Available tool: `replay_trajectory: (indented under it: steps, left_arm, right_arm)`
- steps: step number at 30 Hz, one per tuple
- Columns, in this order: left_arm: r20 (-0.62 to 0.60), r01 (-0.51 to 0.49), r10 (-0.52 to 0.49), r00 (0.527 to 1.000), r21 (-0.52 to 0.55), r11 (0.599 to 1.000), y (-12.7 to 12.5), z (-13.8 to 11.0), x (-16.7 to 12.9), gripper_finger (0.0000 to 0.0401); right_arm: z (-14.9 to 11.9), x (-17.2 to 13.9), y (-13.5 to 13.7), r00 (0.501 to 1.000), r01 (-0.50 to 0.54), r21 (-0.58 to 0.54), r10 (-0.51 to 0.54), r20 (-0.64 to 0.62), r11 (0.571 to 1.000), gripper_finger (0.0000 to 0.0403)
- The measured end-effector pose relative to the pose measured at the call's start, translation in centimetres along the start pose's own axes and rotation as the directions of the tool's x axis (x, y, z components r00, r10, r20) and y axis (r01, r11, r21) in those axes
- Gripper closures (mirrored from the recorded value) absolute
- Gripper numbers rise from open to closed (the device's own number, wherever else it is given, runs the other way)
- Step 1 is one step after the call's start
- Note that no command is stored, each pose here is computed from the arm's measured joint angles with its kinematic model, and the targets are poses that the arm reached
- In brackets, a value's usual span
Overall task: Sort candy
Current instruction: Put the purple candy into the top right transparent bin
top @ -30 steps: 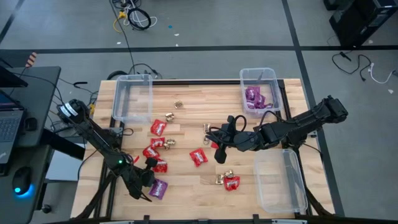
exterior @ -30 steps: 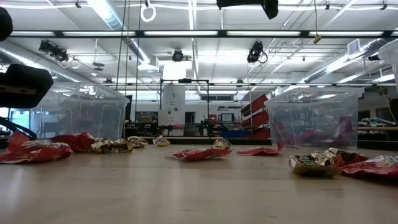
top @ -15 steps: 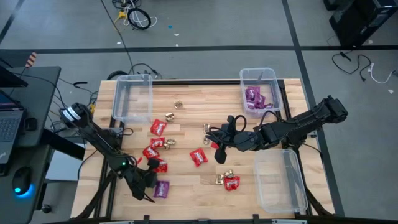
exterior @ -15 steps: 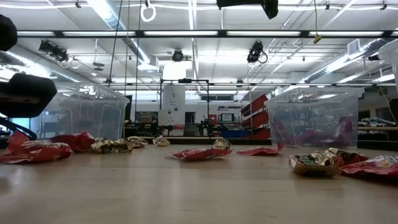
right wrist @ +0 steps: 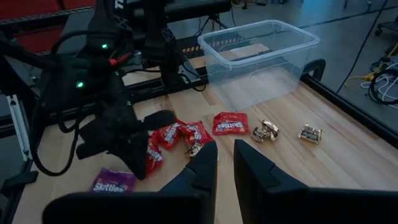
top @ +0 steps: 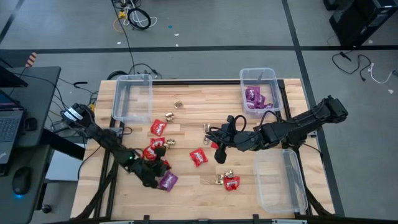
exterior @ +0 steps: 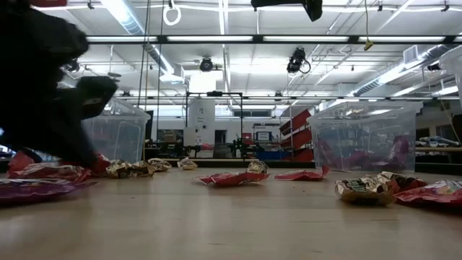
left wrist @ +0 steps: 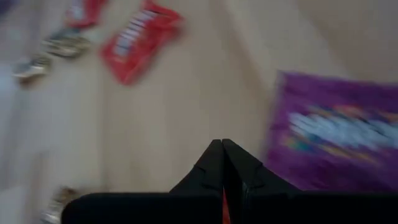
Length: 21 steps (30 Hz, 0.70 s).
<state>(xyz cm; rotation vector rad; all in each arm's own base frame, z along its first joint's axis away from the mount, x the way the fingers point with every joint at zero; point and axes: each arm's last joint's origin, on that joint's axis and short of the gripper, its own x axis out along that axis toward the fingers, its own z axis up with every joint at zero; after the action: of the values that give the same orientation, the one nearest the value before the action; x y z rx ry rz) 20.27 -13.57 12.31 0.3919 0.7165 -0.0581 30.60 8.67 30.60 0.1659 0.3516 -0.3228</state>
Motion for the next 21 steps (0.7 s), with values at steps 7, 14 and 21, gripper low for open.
replay_trajectory:
  steps: [7, 14, 21]
  left_arm:
    - [0.103, 0.02, -0.019, 0.994, -0.008, 1.0, 1.5, 1.5, 0.2, 0.04]
    - [0.04, 0.467, -0.47, 0.882, 0.055, 0.882, 0.4, 1.3, -1.6, 0.04]
    - [-0.082, 0.532, -0.532, 0.843, -0.019, 0.846, -0.5, -0.1, -1.0, 0.04]
  right_arm:
    - [0.0, 0.0, 0.0, 1.0, -0.001, -0.006, 0.001, 0.0, 1.0, 0.0362]
    - [0.0, 0.0, 0.0, 1.0, -0.002, -0.009, 0.002, 0.0, 1.0, 0.0362]
    - [0.0, 0.0, 0.0, 1.0, -0.002, -0.016, 0.002, 0.0, 1.0, 0.0362]
